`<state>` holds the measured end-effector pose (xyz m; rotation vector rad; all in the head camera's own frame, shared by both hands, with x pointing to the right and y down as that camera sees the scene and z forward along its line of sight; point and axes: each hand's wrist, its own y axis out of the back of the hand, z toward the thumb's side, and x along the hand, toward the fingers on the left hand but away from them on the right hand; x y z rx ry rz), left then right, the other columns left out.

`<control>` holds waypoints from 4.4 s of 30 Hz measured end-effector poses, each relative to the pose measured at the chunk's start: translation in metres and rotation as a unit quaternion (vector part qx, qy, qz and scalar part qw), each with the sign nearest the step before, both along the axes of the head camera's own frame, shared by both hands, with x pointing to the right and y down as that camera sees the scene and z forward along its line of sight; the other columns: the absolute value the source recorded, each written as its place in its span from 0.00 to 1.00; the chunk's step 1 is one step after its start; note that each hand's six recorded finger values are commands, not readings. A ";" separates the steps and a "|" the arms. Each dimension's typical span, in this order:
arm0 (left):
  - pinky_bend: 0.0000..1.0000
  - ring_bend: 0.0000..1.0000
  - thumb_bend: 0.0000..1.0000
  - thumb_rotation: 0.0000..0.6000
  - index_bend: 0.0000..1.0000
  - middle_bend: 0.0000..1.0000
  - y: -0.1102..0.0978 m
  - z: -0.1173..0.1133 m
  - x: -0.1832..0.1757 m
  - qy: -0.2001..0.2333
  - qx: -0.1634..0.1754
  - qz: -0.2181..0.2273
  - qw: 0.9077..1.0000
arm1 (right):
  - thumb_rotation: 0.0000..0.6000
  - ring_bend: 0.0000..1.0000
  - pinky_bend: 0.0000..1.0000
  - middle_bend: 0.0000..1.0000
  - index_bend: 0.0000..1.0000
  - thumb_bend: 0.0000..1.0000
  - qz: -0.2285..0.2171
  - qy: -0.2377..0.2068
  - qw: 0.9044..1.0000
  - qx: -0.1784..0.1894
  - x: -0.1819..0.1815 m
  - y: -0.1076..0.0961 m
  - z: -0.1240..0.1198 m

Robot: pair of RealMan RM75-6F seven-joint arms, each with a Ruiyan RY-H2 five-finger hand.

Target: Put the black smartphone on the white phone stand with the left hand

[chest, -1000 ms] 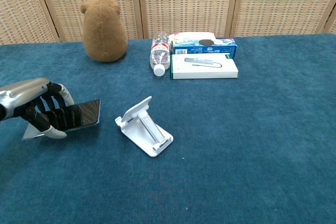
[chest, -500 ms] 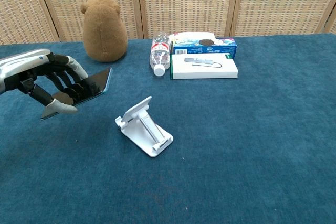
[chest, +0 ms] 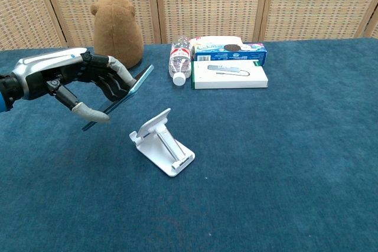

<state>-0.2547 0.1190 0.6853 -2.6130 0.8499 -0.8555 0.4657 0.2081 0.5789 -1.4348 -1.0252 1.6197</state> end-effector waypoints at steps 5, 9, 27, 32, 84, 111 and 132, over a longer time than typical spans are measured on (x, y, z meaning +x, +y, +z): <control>0.39 0.48 0.07 1.00 0.44 0.40 -0.011 0.010 0.008 0.042 -0.020 0.035 0.998 | 1.00 0.00 0.00 0.00 0.00 0.00 0.010 0.019 1.000 -0.007 0.006 -0.002 0.007; 0.39 0.48 0.07 1.00 0.44 0.40 -0.020 0.015 0.016 0.064 -0.015 0.066 0.996 | 1.00 0.00 0.00 0.00 0.00 0.00 0.022 0.034 0.999 -0.004 0.013 -0.005 0.009; 0.39 0.48 0.07 1.00 0.45 0.40 -0.025 0.028 0.057 0.118 -0.031 0.158 0.980 | 1.00 0.00 0.00 0.00 0.00 0.00 -0.018 0.023 1.000 0.001 0.000 -0.006 0.012; 0.39 0.48 0.07 1.00 0.46 0.40 -0.028 0.031 0.060 0.117 -0.030 0.155 0.980 | 1.00 0.00 0.00 0.00 0.00 0.00 -0.016 0.023 1.000 0.000 0.001 -0.006 0.013; 0.39 0.48 0.06 1.00 0.46 0.40 -0.014 0.058 0.051 0.113 -0.076 0.091 0.986 | 1.00 0.00 0.00 0.00 0.00 0.00 -0.004 0.022 1.000 -0.014 0.004 -0.007 0.019; 0.39 0.27 0.04 1.00 0.41 0.18 -0.015 0.063 0.049 0.108 -0.081 0.077 0.988 | 1.00 0.00 0.00 0.00 0.00 0.00 0.002 0.023 1.000 -0.018 0.005 -0.007 0.021; 0.14 0.05 0.02 1.00 0.16 0.00 -0.017 0.059 0.042 0.113 -0.073 0.074 0.988 | 1.00 0.00 0.00 0.00 0.00 0.00 0.002 0.025 1.000 -0.018 0.004 -0.007 0.021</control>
